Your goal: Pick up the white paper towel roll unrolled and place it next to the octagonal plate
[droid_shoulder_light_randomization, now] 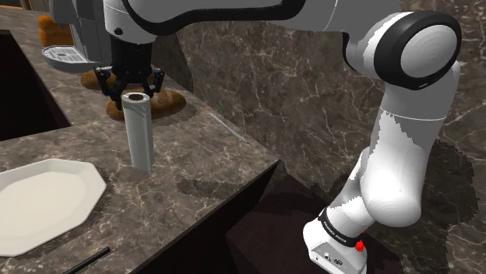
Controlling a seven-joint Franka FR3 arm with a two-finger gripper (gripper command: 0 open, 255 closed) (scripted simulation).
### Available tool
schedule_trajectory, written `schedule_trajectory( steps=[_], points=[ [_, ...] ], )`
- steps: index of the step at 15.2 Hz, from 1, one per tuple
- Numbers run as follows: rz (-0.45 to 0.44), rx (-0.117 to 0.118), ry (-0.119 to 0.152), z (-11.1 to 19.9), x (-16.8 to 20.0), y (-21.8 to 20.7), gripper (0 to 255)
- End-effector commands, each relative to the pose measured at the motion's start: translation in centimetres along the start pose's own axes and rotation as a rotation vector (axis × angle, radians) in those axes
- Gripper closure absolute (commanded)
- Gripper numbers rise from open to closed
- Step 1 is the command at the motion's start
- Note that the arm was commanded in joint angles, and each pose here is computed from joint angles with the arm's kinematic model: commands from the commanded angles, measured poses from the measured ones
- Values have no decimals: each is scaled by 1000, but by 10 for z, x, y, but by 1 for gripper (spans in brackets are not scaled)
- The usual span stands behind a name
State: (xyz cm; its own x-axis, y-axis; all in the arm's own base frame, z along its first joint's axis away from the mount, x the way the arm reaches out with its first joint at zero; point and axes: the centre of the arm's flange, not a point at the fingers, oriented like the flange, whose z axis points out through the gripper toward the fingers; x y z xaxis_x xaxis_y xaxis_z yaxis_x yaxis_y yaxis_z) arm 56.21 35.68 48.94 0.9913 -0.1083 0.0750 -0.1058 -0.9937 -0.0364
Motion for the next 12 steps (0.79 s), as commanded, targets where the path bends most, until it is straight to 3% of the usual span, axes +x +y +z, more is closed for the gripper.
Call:
schedule_trajectory(
  steps=[1, 12],
  points=[
    [1, -1, -1, -1, 20, -2, 255],
    [1, -1, -1, 52, 22, 0, 255]
  ],
)
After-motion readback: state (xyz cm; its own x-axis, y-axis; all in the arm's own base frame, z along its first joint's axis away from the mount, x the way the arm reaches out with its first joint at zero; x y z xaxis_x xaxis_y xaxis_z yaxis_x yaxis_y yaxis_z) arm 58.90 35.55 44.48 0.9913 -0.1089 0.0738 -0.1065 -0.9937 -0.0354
